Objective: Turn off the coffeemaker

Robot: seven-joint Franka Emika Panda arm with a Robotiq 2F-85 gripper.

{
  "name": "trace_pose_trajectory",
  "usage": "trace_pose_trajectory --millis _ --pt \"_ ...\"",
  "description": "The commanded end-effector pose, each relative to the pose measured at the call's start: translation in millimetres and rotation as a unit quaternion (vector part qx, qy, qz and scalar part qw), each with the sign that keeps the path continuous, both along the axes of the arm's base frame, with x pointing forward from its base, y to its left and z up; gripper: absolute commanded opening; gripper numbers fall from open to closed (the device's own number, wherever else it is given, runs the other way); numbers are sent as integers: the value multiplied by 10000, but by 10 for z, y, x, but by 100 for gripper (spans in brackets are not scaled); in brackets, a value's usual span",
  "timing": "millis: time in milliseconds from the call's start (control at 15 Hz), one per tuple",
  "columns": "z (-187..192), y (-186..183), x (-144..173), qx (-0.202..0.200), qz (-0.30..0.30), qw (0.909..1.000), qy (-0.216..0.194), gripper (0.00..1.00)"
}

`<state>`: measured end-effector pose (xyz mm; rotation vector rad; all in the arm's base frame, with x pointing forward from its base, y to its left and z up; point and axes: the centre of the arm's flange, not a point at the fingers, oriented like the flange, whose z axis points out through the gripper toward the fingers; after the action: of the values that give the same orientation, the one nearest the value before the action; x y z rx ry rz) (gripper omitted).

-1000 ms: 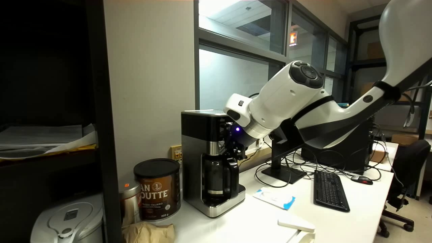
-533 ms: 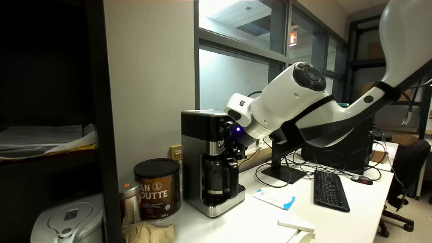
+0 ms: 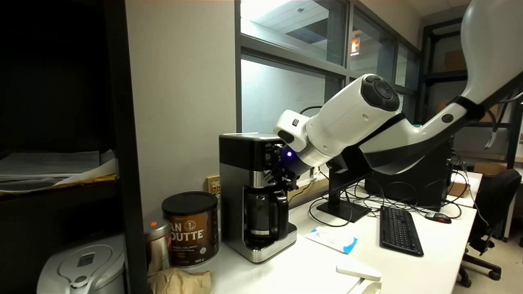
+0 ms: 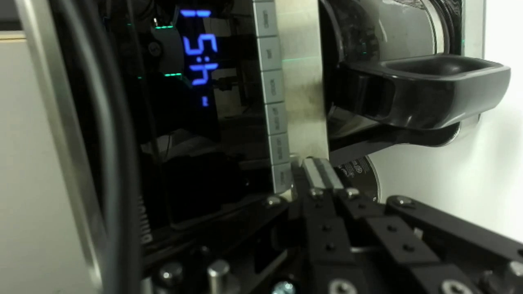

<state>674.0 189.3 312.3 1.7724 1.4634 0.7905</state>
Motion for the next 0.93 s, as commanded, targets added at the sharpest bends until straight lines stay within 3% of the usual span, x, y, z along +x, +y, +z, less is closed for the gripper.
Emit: trace_pose_trajectory --millis 0,867 --pt "93 -61 -18 60 59 9999 -93 0" --pt "281 -33 -710 481 707 9958 331 0"
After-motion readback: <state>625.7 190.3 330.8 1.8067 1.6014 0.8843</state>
